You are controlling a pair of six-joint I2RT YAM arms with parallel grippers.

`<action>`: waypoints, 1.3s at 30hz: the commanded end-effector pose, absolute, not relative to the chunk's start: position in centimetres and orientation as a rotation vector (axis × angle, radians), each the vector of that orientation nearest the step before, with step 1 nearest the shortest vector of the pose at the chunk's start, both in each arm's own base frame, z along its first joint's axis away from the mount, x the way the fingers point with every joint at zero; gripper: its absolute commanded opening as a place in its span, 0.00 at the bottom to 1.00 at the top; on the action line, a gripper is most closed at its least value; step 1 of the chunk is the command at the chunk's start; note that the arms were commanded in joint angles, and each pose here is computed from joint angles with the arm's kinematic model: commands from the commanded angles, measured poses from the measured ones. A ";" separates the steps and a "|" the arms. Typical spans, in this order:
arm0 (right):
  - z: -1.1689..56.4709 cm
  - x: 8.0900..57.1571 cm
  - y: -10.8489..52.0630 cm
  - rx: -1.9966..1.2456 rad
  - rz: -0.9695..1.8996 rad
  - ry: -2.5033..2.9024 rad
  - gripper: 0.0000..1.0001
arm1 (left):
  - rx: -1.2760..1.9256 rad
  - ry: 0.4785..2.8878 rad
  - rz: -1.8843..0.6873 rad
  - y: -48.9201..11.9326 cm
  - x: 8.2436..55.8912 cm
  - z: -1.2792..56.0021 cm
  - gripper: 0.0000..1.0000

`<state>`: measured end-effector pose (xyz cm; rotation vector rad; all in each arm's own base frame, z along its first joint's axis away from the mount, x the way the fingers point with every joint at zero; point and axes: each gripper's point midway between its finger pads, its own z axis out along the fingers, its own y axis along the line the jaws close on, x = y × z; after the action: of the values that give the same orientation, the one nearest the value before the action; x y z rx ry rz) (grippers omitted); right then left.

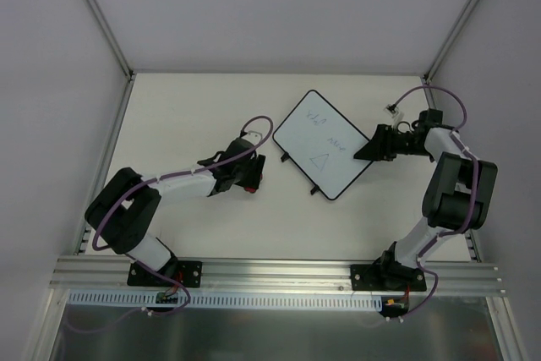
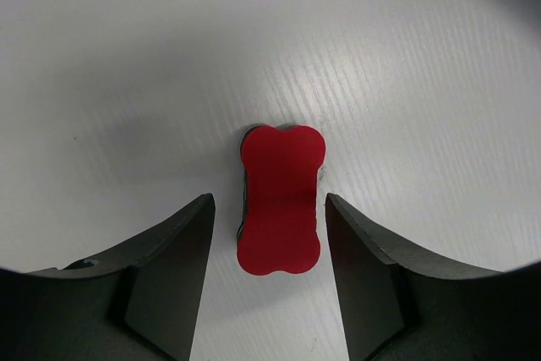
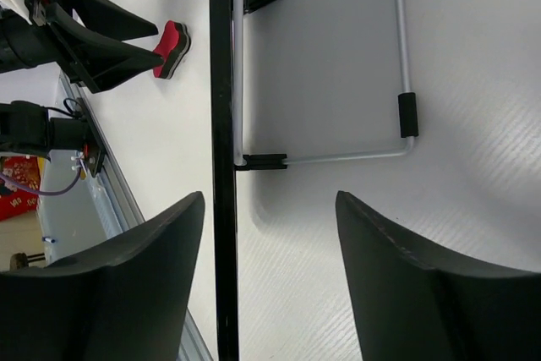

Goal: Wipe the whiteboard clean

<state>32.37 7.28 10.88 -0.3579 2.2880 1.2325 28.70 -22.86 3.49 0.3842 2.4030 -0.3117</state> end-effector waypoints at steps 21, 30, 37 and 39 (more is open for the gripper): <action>18.5 34.0 1.9 -0.228 0.892 2.200 0.99 | 0.444 2.412 -0.304 -23.6 29.2 3.5 0.50; 19.6 33.8 1.5 -0.198 0.822 2.186 0.99 | 0.476 2.424 -0.323 -23.7 28.6 3.3 0.46; 18.9 33.7 1.6 -0.127 0.799 2.162 0.99 | 0.489 2.430 -0.334 -24.1 28.7 3.1 0.32; 19.1 33.9 1.3 -0.096 0.761 2.137 0.99 | 0.495 2.428 -0.339 -24.2 28.7 3.2 0.29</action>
<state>33.28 1.95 17.91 -0.1462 2.1938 0.8249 28.52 -23.27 2.73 0.4529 2.4387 -0.3093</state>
